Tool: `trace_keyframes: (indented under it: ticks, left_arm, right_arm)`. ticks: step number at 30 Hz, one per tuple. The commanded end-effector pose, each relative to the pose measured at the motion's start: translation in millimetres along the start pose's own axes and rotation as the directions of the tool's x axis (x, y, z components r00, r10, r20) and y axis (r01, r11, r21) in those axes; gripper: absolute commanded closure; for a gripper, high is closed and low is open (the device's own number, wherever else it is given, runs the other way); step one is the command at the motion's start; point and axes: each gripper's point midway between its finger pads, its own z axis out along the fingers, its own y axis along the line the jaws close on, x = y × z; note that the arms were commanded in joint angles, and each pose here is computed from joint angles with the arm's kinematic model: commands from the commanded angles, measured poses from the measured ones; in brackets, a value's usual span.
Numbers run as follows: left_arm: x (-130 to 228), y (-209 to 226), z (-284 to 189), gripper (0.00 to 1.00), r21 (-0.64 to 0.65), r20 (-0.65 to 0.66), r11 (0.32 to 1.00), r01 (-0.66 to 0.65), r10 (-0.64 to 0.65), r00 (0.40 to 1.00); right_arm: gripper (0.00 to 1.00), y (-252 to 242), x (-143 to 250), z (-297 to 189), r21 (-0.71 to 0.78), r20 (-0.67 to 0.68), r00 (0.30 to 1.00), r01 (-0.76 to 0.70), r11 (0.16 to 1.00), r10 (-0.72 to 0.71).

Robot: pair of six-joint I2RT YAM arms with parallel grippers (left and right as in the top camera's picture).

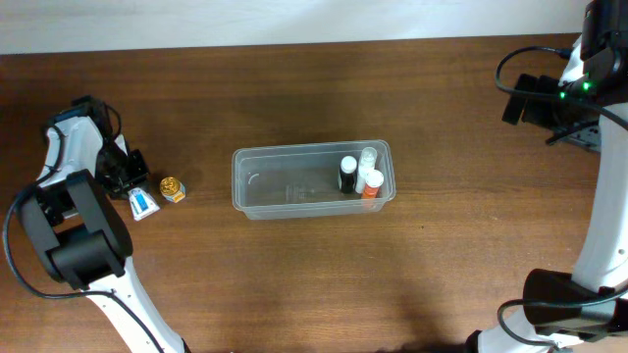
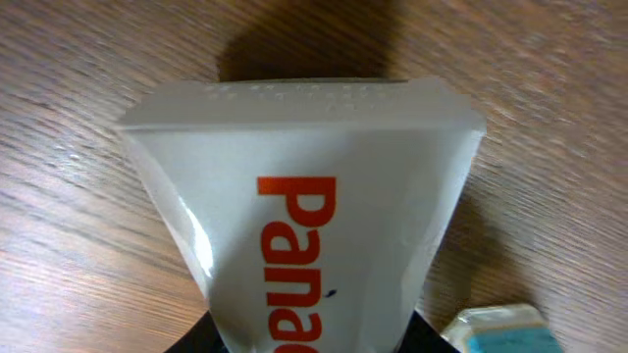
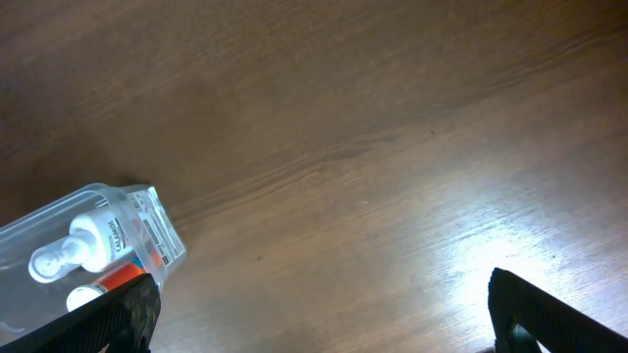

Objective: Pack container
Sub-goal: 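Move left gripper to white toothpaste box and grasp it, then lift toothpaste box and carry it over the container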

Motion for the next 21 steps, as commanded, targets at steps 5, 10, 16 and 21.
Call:
trace_keyframes:
  ticks: [5, 10, 16, 21]
  left_arm:
    - [-13, -28, -47, 0.70, 0.131, 0.027, 0.991, -0.022, 0.018, 0.999]
    - [-16, -55, -105, 0.70, 0.215, 0.086, 0.970, -0.110, 0.093, 0.992]
    - [-4, -96, -178, 0.69, 0.236, 0.214, 0.925, -0.296, 0.247, 0.945]
    - [18, -152, -221, 0.69, 0.194, 0.345, 0.835, -0.515, 0.434, 0.833]
  right_arm:
    - [0.02, -3, -1, -3, 0.010, 0.014, 1.000, -0.012, 1.000, 0.011]
    - [0.02, -3, -1, -3, 0.010, 0.014, 1.000, -0.012, 1.000, 0.011]
    - [0.02, -3, -1, -3, 0.010, 0.014, 1.000, -0.012, 1.000, 0.011]
    - [0.02, -3, -1, -3, 0.010, 0.014, 1.000, -0.012, 1.000, 0.011]
